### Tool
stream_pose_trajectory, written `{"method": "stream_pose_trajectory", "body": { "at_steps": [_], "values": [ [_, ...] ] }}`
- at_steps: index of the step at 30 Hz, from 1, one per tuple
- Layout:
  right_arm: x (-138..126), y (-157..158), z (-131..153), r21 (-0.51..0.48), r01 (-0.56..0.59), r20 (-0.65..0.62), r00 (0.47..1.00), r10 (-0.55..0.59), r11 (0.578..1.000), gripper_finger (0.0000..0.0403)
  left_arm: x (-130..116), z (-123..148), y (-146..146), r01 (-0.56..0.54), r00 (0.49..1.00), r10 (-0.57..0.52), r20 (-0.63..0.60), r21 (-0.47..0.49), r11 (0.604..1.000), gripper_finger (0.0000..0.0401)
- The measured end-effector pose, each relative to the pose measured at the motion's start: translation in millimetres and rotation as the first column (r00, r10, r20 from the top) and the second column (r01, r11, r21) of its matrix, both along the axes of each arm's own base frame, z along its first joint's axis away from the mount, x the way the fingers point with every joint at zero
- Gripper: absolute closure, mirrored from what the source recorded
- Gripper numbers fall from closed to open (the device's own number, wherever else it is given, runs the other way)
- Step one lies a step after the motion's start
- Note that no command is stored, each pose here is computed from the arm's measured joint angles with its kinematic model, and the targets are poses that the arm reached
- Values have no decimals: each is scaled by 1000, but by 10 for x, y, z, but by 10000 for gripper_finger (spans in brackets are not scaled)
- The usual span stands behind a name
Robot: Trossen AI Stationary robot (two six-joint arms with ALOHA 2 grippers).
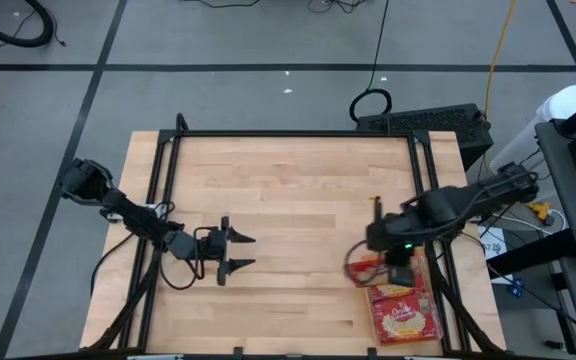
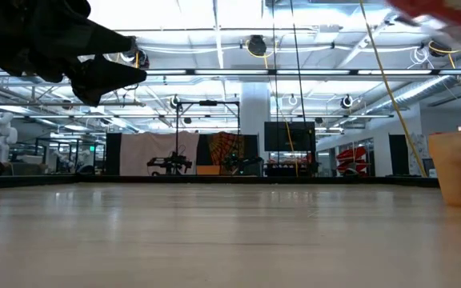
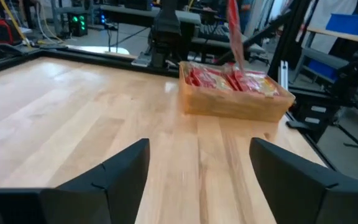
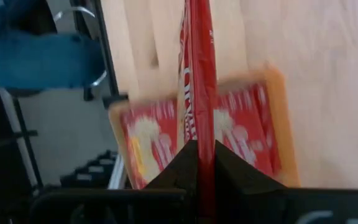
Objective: Sort popcorn bags into baskets
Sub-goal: Put the popcorn pack into the orange bin
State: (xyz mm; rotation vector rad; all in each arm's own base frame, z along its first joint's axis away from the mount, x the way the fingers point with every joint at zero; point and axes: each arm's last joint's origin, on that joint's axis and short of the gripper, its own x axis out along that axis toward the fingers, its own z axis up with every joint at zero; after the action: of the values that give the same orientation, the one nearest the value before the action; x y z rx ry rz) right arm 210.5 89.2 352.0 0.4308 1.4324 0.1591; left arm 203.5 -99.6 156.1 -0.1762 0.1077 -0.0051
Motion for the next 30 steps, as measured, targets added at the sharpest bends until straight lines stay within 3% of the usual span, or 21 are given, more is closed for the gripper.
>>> {"method": "stream_pose_trajectory", "body": {
  "at_steps": [5,9,21,30],
  "values": [
    [-333,-50,65,-68,-26,-3,1000,26,997,390,-4,-12,-5,2,1000,-2,-11,-4,1000,146],
    [-489,-64,-19,-66,-5,4,1000,5,998,396,-4,-12,-5,1,1000,-1,-12,-14,1000,160],
    [-577,24,-662,64,-43,65,997,39,997,393,0,-12,3,-2,1000,2,-11,0,1000,173],
    [-720,-52,-950,84,-8,68,998,2,996,392,0,-12,8,-22,1000,22,-10,-21,1000,174]
  ]
}}
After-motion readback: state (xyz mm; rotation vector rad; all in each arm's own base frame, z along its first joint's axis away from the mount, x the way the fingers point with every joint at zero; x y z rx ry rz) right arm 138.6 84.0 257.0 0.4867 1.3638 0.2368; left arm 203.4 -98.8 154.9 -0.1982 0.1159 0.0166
